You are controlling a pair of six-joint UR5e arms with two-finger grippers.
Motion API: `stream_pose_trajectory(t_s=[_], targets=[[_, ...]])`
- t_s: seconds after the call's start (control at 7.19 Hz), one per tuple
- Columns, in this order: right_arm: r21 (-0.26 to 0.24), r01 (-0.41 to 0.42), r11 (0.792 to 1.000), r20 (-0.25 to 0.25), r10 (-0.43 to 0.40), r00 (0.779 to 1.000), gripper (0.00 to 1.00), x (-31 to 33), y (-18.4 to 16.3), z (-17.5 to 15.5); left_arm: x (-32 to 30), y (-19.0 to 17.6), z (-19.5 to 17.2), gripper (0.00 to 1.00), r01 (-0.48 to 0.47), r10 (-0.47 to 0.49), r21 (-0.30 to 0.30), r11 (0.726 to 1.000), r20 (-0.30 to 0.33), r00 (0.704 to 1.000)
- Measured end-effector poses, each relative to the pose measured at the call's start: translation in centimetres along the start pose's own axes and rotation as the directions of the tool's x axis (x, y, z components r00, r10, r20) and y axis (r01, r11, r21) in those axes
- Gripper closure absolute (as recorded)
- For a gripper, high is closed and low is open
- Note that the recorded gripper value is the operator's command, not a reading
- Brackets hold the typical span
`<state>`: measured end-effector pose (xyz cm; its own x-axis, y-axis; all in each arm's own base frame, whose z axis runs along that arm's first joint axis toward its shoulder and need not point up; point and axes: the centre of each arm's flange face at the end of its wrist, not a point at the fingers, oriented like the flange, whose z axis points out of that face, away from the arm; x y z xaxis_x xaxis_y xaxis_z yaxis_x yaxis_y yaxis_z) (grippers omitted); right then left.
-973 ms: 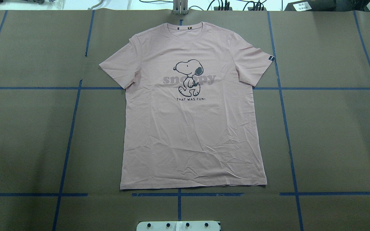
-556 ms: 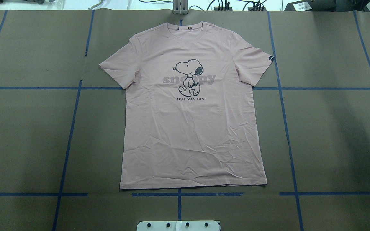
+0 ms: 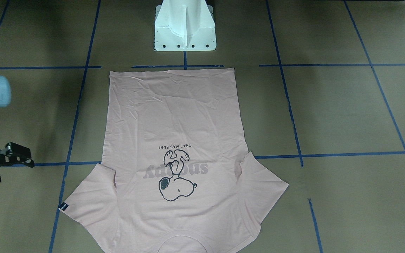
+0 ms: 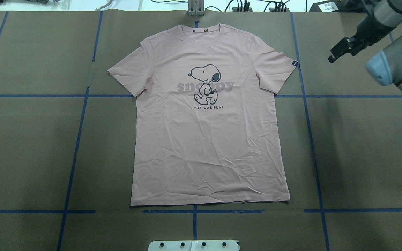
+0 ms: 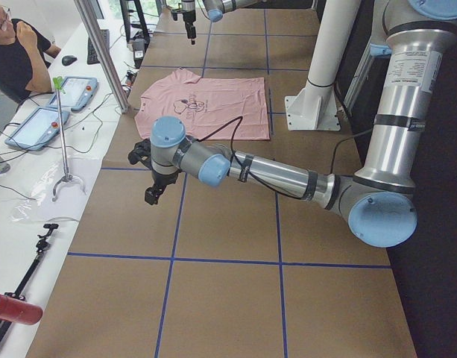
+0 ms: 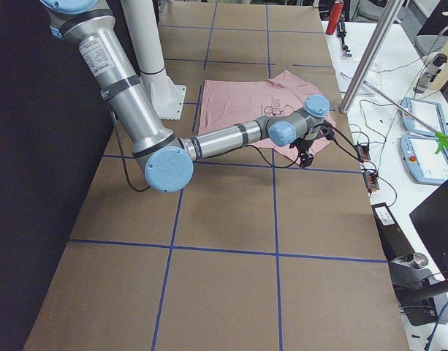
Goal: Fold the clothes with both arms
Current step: 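Reach the right gripper to the pink shirt's sleeve nearest it and grasp it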
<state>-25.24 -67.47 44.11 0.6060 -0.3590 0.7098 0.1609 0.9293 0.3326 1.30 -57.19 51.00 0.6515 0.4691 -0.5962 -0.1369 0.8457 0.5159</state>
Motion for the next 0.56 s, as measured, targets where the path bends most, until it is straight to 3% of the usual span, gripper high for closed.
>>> stream_pose_trajectory(t_s=[0.28,0.56], targets=[[0.095,-0.103,0.99,-0.018,0.105,0.994,0.0,-2.6,-2.7,3.4,0.2,-1.3,1.2,0.0,-0.002,0.002,0.014,1.0,-0.008,1.0],[0.09,-0.153,0.984,-0.025,0.156,0.987,0.03,-3.6,-4.5,5.9,0.9,-3.3,1.1,0.0,0.069,-0.068,0.032,0.997,-0.016,0.998]])
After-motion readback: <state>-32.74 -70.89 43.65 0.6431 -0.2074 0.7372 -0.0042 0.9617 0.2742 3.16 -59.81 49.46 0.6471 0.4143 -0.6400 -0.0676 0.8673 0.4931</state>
